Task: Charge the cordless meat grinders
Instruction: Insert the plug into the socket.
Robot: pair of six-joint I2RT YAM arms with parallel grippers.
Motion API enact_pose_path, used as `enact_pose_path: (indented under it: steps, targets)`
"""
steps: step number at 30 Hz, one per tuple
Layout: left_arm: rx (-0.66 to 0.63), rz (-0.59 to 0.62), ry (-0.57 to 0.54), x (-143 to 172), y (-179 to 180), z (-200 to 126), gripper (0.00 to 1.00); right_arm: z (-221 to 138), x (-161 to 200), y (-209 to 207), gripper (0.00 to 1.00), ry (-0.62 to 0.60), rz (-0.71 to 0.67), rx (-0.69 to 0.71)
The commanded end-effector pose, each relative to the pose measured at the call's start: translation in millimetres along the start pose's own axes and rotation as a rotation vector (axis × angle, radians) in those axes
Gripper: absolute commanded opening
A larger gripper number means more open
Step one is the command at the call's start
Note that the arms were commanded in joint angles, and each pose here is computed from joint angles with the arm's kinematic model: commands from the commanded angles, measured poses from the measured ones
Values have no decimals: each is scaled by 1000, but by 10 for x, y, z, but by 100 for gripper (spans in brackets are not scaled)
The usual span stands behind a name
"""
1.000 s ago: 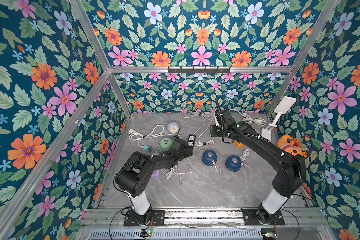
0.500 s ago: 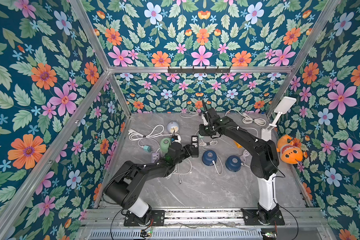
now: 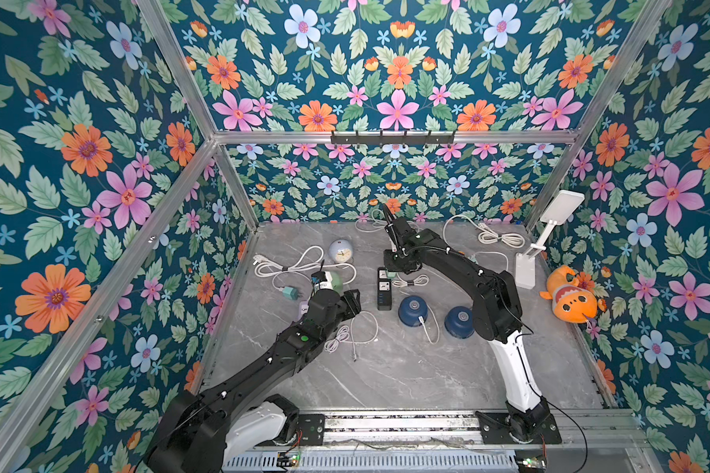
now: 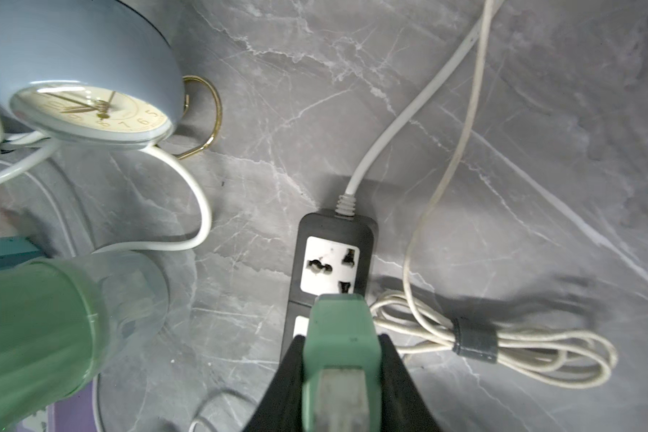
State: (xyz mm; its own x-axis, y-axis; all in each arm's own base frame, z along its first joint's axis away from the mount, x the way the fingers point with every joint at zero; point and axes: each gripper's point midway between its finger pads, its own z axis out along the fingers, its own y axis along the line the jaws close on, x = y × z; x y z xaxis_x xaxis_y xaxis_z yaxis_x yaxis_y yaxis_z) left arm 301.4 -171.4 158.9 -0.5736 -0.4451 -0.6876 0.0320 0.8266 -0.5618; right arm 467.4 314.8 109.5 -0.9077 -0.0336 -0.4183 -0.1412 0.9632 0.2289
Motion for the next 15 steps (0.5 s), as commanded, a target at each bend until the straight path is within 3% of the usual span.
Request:
enact_pose_path:
  steps: [1,15]
  targets:
    - [-53,28,0,37,154,-77,69,11,-2,-57,0,-4,22,41]
    - [-58,30,3,102,246,-165,70,177,-20,-49,0,6,59,54]
